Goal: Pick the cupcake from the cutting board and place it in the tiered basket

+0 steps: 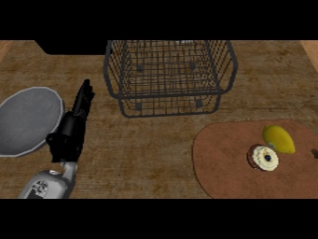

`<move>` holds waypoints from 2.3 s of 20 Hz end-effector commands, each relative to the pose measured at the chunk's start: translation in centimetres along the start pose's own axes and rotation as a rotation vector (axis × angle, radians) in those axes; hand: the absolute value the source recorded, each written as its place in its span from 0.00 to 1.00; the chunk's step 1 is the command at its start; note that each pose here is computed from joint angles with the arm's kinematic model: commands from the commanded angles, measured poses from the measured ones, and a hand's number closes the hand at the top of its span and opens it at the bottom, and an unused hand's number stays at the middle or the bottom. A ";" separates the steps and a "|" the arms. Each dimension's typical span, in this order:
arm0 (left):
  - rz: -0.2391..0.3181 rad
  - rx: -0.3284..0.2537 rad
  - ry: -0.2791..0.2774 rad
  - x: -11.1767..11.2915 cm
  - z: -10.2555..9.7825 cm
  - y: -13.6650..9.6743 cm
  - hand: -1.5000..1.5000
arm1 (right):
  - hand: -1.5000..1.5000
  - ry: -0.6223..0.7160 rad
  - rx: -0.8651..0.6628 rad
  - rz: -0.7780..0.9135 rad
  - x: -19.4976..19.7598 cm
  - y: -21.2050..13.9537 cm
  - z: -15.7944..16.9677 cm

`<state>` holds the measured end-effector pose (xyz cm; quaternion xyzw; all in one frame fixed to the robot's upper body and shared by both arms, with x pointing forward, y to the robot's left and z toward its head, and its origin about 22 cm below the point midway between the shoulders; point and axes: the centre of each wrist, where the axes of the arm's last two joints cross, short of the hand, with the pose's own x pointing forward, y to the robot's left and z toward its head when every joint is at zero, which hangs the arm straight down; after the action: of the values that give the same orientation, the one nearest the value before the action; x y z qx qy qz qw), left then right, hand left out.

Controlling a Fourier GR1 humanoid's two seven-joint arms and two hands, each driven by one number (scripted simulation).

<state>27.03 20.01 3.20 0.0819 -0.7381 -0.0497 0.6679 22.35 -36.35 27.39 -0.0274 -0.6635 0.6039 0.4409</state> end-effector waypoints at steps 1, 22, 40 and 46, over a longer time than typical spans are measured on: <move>0.003 0.015 -0.010 0.2 -0.2 -0.4 0.50 | 0.00 -0.027 0.187 0.057 1.0 1.2 -0.7; 0.015 0.005 0.009 0.1 -0.8 0.2 0.50 | 0.00 0.135 0.245 0.276 -2.7 5.5 -1.9; 0.009 -0.001 0.003 0.2 0.3 0.9 0.50 | 0.00 0.139 0.185 0.389 -7.7 9.2 -3.4; 0.026 0.010 -0.004 -0.5 0.5 -0.9 0.50 | 0.00 0.169 0.228 0.337 -9.7 8.0 -2.6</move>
<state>26.94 19.76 2.63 0.0813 -0.7387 -0.0461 0.6675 25.02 -36.45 14.79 -0.1733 -0.5518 0.7270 0.3701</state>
